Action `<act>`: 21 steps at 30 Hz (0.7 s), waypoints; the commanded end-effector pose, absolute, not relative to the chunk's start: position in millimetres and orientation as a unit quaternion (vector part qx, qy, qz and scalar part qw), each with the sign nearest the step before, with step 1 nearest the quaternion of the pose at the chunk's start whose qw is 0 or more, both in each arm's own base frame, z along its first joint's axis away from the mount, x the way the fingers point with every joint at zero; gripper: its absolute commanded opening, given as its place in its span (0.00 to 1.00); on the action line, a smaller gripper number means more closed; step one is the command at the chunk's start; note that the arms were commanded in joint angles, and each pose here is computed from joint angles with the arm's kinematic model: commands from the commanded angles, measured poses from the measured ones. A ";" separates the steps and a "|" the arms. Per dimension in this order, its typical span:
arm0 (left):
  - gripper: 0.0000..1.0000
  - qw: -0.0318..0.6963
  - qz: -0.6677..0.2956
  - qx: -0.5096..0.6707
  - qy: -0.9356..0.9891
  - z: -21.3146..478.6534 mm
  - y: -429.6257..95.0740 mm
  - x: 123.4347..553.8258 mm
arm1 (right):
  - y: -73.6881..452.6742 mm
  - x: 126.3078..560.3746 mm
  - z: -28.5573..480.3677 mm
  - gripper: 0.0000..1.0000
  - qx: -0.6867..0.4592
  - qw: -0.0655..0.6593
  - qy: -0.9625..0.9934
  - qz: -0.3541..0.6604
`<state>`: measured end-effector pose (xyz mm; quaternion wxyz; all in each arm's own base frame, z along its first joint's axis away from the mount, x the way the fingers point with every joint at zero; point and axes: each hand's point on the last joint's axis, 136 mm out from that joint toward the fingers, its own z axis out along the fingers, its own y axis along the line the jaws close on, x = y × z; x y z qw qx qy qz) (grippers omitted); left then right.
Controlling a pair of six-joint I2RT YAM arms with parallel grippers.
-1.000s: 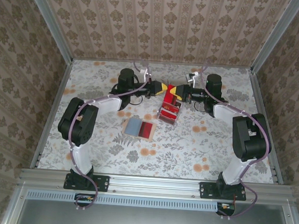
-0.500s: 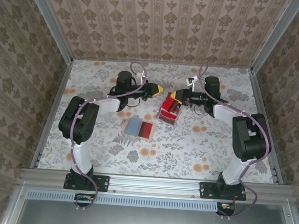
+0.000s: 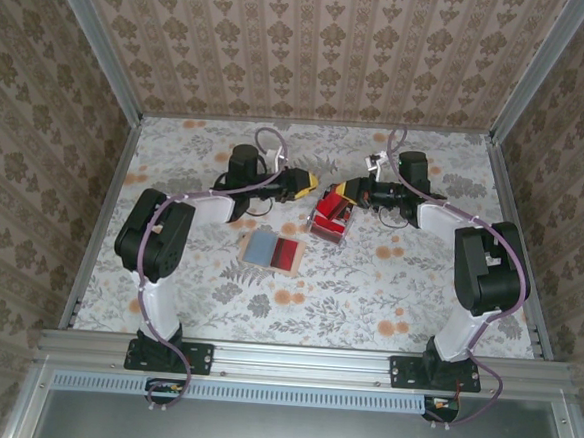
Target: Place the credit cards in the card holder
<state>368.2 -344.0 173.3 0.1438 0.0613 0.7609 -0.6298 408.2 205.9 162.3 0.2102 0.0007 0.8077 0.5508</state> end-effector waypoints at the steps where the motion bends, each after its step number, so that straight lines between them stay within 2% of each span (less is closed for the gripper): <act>1: 0.32 0.133 -0.618 0.111 0.767 175.8 -350.4 345.3 | 202.4 415.4 186.7 0.00 -0.010 0.242 0.791 0.562; 6: 0.34 0.118 -0.590 0.138 0.787 167.8 -356.0 329.1 | 204.1 417.0 197.2 0.00 -0.013 0.249 0.780 0.574; 12: 0.33 0.116 -0.603 0.140 0.777 175.3 -359.9 329.0 | 205.1 417.7 198.6 0.00 -0.014 0.246 0.778 0.579; 16: 0.22 0.118 -0.606 0.142 0.774 179.9 -362.7 331.8 | 205.1 416.8 194.3 0.00 -0.013 0.242 0.780 0.577; 21: 0.14 0.120 -0.610 0.143 0.770 184.5 -365.2 335.2 | 206.4 413.3 191.2 0.00 -0.017 0.234 0.781 0.579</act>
